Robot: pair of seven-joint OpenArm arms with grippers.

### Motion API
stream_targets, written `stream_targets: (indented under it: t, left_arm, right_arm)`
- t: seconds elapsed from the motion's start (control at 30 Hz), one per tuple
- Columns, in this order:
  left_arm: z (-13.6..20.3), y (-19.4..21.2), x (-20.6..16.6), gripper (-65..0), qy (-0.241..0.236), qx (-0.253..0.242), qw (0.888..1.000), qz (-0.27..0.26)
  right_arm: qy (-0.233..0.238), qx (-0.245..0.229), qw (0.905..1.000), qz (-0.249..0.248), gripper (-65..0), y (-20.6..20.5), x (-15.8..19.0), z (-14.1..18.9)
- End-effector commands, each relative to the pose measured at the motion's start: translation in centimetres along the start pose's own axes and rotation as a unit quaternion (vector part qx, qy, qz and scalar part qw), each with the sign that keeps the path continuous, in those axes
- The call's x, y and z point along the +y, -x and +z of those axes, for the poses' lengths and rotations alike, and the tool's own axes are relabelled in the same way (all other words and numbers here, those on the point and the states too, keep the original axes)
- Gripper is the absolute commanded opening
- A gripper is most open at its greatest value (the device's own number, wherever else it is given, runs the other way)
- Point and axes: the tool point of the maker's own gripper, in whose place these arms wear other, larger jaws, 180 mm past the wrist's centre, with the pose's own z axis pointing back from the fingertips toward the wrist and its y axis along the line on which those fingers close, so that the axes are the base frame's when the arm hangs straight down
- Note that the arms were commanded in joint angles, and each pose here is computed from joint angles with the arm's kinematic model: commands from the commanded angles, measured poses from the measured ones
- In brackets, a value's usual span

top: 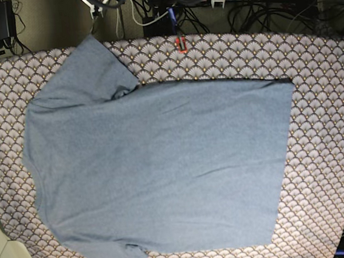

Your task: Fold the T-shirt properly

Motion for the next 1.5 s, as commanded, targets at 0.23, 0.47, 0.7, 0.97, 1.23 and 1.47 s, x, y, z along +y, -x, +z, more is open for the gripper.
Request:
stream_targets:
  t: [0.23, 0.47, 0.7, 0.97, 1.23, 1.47]
  left_arm:
    - [0.0, 0.1, 0.1, -64.7, 0.001, 0.000, 1.000, -0.005]
    - [0.2, 2.5, 1.3, -64.7, -0.007, -0.015, 1.000, -0.006]
    - [2.6, 6.7, 3.3, -64.7, -0.018, -0.074, 0.997, -0.020]
    - [10.5, 3.7, 4.7, -64.7, -0.017, -0.213, 0.975, -0.060]
    - [24.8, -5.4, 2.0, -64.7, 0.015, -0.406, 0.910, -0.086]
    - [32.6, -10.6, 2.5, -64.6, -0.003, -0.506, 0.858, -0.082]
  right_arm:
    - [-0.003, -0.002, 1.0000, 0.003, -65.0, 0.0, 0.0, 0.0]
    - [0.006, 0.000, 1.0000, 0.003, -65.0, 1.8, -1.2, 0.0]
    - [0.022, -0.029, 0.9993, 0.012, -65.0, 7.0, -3.3, 1.3]
    - [0.040, -0.164, 0.9846, 0.043, -65.0, 4.7, -6.0, 8.2]
    - [0.046, -0.331, 0.9398, 0.072, -65.0, -2.6, -6.0, 20.3]
    - [0.056, -0.451, 0.8870, 0.080, -65.0, -8.2, -5.6, 30.5]
